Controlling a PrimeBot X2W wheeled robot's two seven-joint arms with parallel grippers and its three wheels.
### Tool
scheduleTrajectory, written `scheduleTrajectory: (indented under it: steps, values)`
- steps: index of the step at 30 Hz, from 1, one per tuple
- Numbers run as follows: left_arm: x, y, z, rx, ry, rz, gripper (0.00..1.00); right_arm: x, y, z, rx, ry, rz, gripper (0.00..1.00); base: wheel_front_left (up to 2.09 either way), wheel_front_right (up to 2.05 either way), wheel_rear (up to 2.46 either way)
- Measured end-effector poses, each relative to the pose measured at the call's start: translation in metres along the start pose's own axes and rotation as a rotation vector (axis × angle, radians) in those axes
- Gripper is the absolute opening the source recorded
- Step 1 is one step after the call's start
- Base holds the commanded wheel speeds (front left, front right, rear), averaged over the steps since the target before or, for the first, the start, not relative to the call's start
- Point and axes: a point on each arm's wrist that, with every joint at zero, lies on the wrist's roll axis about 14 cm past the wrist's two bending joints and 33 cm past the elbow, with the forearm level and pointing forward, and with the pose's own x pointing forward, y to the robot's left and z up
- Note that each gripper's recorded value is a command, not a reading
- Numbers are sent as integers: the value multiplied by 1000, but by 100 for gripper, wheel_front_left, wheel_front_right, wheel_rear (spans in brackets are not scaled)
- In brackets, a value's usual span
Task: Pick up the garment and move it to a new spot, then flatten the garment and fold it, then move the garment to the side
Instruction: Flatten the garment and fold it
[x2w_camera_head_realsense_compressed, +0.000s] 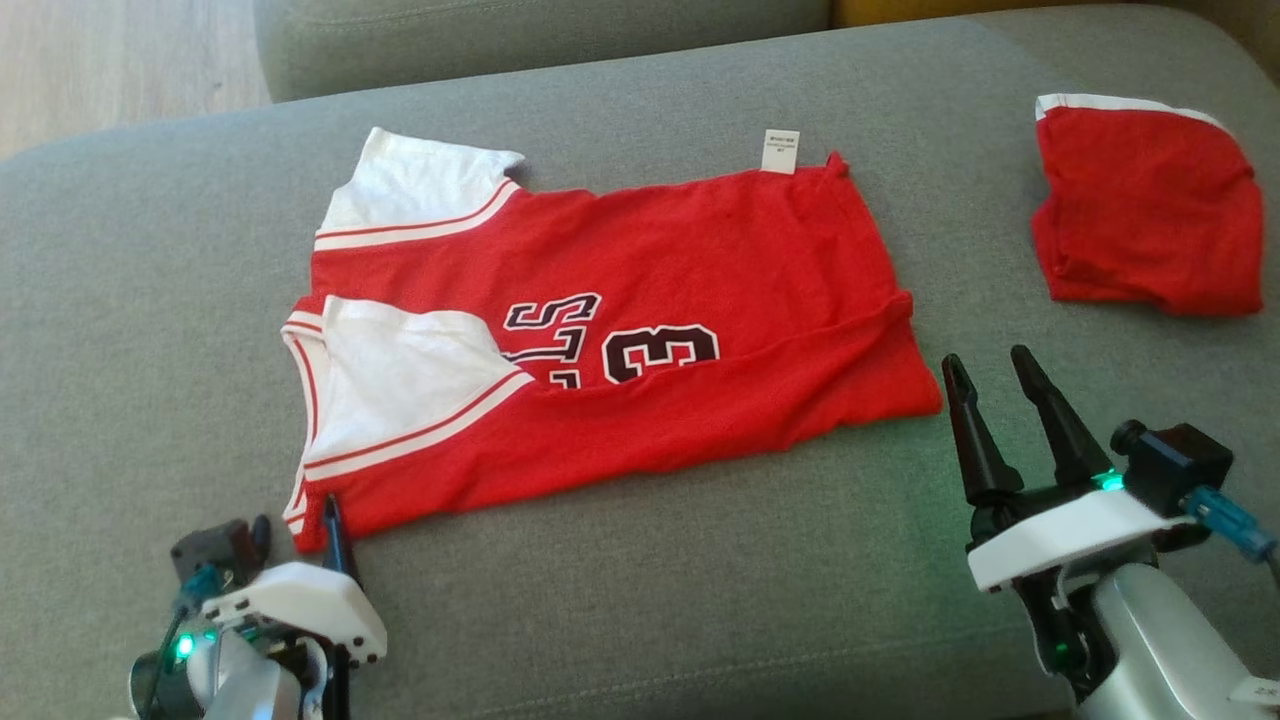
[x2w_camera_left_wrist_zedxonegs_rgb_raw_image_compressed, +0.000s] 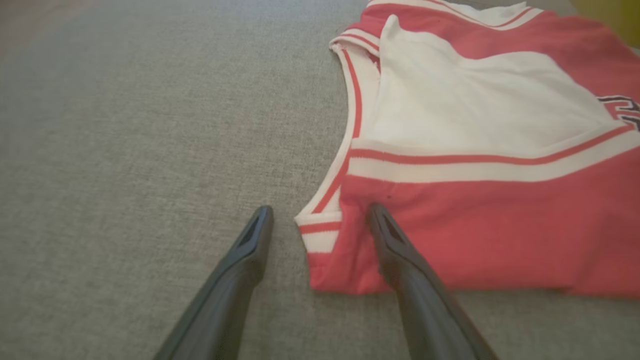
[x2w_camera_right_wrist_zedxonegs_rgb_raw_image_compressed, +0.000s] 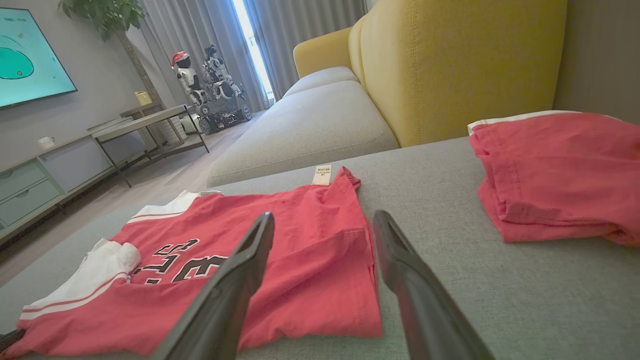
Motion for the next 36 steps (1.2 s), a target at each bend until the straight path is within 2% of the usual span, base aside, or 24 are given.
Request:
scheduleTrajectory:
  steps: [5, 6, 7, 8, 15, 22, 27, 36]
  values:
    - [5, -5, -9, 10, 40, -19, 100, -1, -6, 1, 1, -3, -18, 100, 0, 0, 0]
    - [6, -6, -10, 11, 47, -27, 84, -1, -7, 1, 2, -2, -22, 100, 0, 0, 0]
    - [8, -8, -9, 11, 50, -35, 35, -2, -9, -1, 3, 2, -29, 100, 0, 0, 0]
    - [8, -8, -9, 11, 50, -35, 0, -2, -9, -1, 3, 2, -29, 100, 0, 0, 0]
    - [11, -12, 0, -2, 30, -58, 0, -1, -17, -24, 30, 87, -69, 100, 0, 0, 0]
    - [13, -13, 65, -20, -186, -79, 0, 8, -14, -57, 176, 211, -120, 100, 0, 0, 0]
    - [2, -7, 62, -18, -203, -79, 0, 23, -20, -69, 292, 258, -177, 100, 0, 0, 0]
    - [-1, -13, 65, -7, -220, -109, 0, 41, -21, -92, 334, 364, -203, 100, 0, 0, 0]
